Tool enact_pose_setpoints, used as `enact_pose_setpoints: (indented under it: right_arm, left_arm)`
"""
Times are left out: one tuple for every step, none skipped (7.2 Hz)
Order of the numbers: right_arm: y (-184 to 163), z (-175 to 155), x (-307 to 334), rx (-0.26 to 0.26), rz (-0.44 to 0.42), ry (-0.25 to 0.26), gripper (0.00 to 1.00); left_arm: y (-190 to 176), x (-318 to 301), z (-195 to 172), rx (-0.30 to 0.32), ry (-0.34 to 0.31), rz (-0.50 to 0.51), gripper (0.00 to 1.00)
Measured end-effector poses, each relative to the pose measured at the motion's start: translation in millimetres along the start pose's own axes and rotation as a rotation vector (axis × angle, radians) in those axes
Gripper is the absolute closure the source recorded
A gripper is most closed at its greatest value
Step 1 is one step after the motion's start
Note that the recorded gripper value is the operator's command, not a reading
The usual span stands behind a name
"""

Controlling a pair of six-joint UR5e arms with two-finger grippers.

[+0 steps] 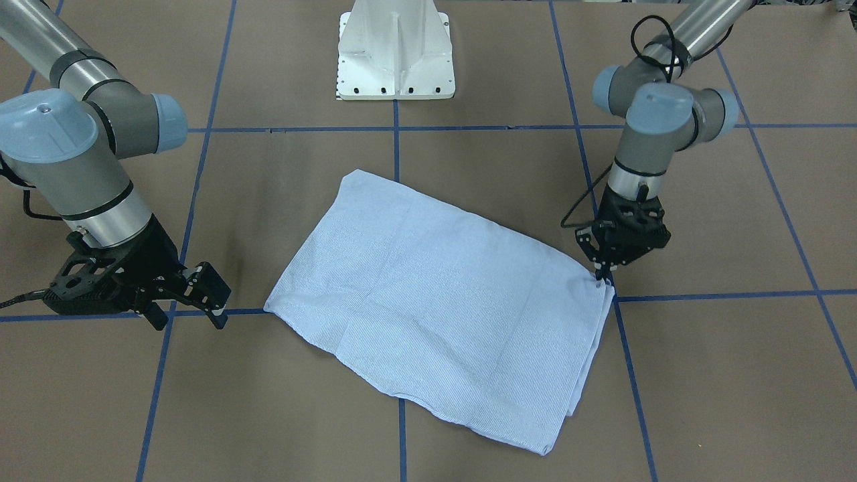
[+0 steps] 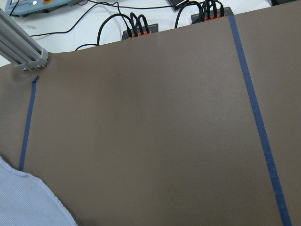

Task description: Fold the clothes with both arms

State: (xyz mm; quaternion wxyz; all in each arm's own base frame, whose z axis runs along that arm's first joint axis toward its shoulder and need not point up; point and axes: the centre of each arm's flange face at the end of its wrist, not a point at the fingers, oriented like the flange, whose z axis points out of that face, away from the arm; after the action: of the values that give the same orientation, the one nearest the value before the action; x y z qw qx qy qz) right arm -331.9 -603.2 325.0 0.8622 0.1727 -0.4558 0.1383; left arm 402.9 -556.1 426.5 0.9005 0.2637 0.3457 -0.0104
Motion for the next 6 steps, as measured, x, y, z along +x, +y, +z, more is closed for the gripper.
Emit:
enact_pose_setpoints:
  right_arm:
    - [0.3, -0.2, -0.8, 0.0, 0.0, -0.001, 0.0]
    - [0.4, -0.5, -1.4, 0.0, -0.001, -0.002, 0.0]
    - [0.5, -0.9, -2.2, 0.0, 0.0, -0.004, 0.0]
    - [1.3, -1.6, -3.8, 0.0, 0.002, -0.006, 0.0]
    - [2.2, -2.9, -5.7, 0.0, 0.005, -0.01, 0.0]
    - [3.2, -3.7, -7.3, 0.0, 0.005, -0.013, 0.0]
  left_arm:
    - [-46.6, 9.2, 30.7, 0.017, -0.026, -0.013, 1.0]
    - [-92.5, 30.4, 58.9, 0.043, -0.022, -0.022, 1.0]
    - [-132.3, 59.9, 75.5, 0.072, 0.006, -0.027, 1.0]
    - [-160.8, 88.0, 76.4, 0.094, 0.045, -0.031, 1.0]
    - [-174.7, 100.9, 74.4, 0.101, 0.065, -0.031, 0.31]
    - [-181.5, 103.0, 72.6, 0.104, 0.072, -0.028, 0.0]
